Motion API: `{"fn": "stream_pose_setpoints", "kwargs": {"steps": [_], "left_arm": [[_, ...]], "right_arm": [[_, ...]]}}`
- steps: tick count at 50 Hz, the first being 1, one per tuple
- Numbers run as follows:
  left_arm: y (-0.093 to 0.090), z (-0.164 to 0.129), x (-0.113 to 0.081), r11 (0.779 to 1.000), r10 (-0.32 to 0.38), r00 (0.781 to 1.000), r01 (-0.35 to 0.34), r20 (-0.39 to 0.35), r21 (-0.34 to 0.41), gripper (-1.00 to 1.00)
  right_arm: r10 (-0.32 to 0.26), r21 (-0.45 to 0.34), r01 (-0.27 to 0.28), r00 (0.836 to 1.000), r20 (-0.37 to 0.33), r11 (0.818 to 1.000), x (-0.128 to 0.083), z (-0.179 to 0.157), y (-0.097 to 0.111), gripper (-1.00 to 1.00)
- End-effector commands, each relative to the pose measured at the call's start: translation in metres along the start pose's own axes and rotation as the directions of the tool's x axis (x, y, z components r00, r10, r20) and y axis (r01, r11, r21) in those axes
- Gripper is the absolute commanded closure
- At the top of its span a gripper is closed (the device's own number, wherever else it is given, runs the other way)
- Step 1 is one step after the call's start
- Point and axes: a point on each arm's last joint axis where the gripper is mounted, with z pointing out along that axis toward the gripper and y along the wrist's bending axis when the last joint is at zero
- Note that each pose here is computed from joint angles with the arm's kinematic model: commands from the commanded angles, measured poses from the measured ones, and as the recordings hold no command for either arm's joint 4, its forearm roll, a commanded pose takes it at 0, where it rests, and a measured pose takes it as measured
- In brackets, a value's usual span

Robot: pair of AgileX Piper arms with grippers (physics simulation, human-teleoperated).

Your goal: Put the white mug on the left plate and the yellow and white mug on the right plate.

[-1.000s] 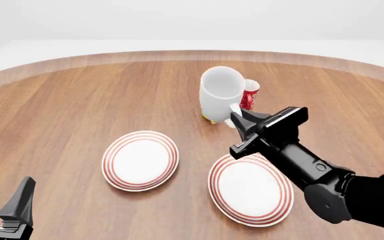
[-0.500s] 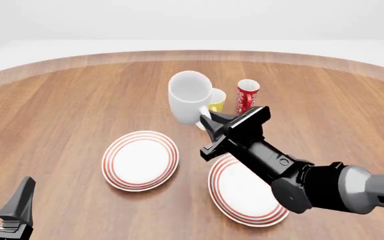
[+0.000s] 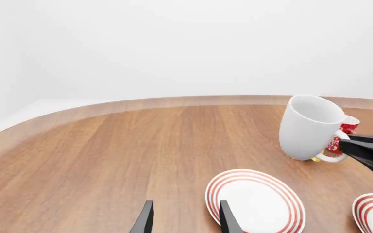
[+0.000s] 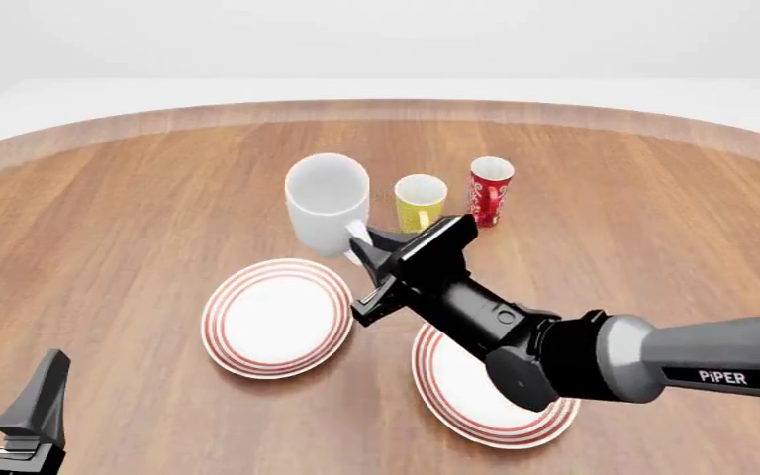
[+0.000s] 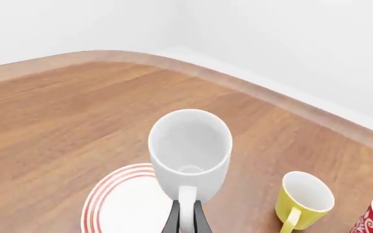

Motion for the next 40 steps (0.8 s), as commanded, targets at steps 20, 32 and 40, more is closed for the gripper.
{"fn": "stream_pose_setpoints", "kwargs": {"steps": [20, 32, 40], "left_arm": [[0.0, 0.0, 0.0, 1.0, 0.0, 1.0, 0.0, 0.0, 0.0, -1.0], [0.0, 0.0, 0.0, 1.0, 0.0, 1.0, 0.0, 0.0, 0.0, -1.0], [0.0, 0.0, 0.0, 1.0, 0.0, 1.0, 0.0, 0.0, 0.0, -1.0]], "right_arm": [[0.013, -0.091, -0.018, 0.998, -0.058, 0.996, 0.028, 0.03, 0.036, 1.0], [0.05, -0.108, -0.059, 0.995, -0.084, 0.992, 0.041, 0.035, 0.045, 1.0], [0.057, -0.113, -0.07, 0.992, -0.109, 0.991, 0.052, 0.042, 0.048, 1.0]]}}
